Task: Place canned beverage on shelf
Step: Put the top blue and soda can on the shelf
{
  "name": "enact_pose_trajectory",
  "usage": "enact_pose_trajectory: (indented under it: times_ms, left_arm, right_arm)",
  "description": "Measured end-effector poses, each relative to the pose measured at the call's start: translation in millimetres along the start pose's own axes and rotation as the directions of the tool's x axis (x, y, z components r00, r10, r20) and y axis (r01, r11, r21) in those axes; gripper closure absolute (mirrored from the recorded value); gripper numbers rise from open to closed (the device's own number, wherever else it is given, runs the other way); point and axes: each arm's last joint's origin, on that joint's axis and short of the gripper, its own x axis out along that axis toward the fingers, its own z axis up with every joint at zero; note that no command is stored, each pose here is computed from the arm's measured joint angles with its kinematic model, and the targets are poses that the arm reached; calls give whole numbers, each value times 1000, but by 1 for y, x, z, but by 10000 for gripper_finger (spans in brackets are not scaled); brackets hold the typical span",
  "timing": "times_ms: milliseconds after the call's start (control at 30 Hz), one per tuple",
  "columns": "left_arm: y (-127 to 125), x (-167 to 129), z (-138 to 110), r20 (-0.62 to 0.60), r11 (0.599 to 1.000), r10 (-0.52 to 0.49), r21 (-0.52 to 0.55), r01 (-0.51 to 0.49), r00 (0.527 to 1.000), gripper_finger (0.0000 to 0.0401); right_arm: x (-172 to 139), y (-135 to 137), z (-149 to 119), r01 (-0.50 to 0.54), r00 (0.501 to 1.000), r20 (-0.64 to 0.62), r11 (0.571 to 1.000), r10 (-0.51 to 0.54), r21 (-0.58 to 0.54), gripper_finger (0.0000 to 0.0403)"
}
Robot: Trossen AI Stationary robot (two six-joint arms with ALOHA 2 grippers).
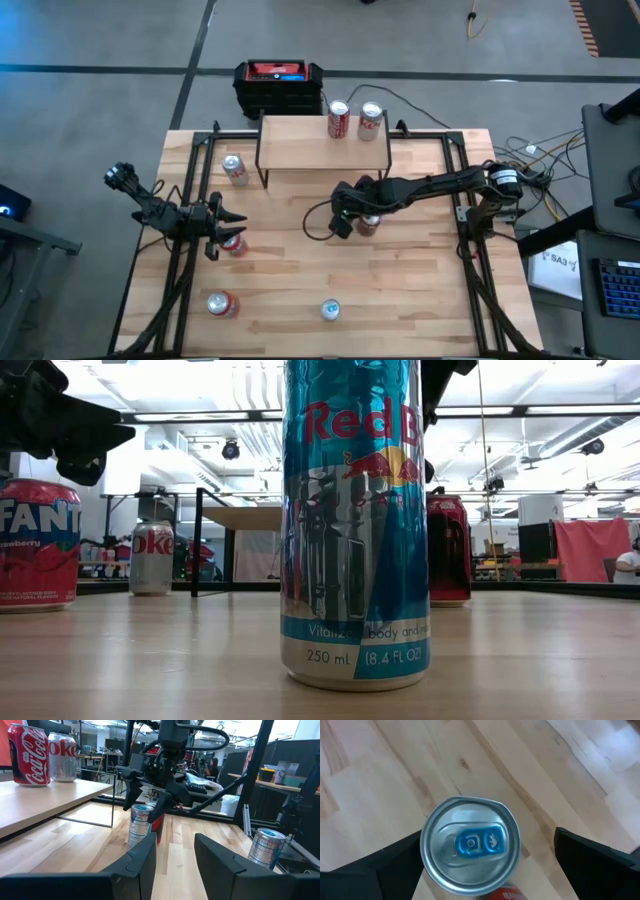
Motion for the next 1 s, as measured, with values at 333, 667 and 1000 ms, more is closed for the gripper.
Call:
enact_pose_trajectory:
  times_ms: [333,667,1000]
  left_arm:
    - [0,0,0,0,1000,0,0,0,1000,283]
    - [0,0,0,0,1000,0,0,0,1000,283]
    - [0,0,0,0,1000,0,0,0,1000,283]
  right_arm:
    - [0,2,1,-33,999,7,998,33,51,146]
    - [0,3,1,-47,999,6,974,47,224,183]
    - [0,1,1,1,999,31,804,-25,595,180]
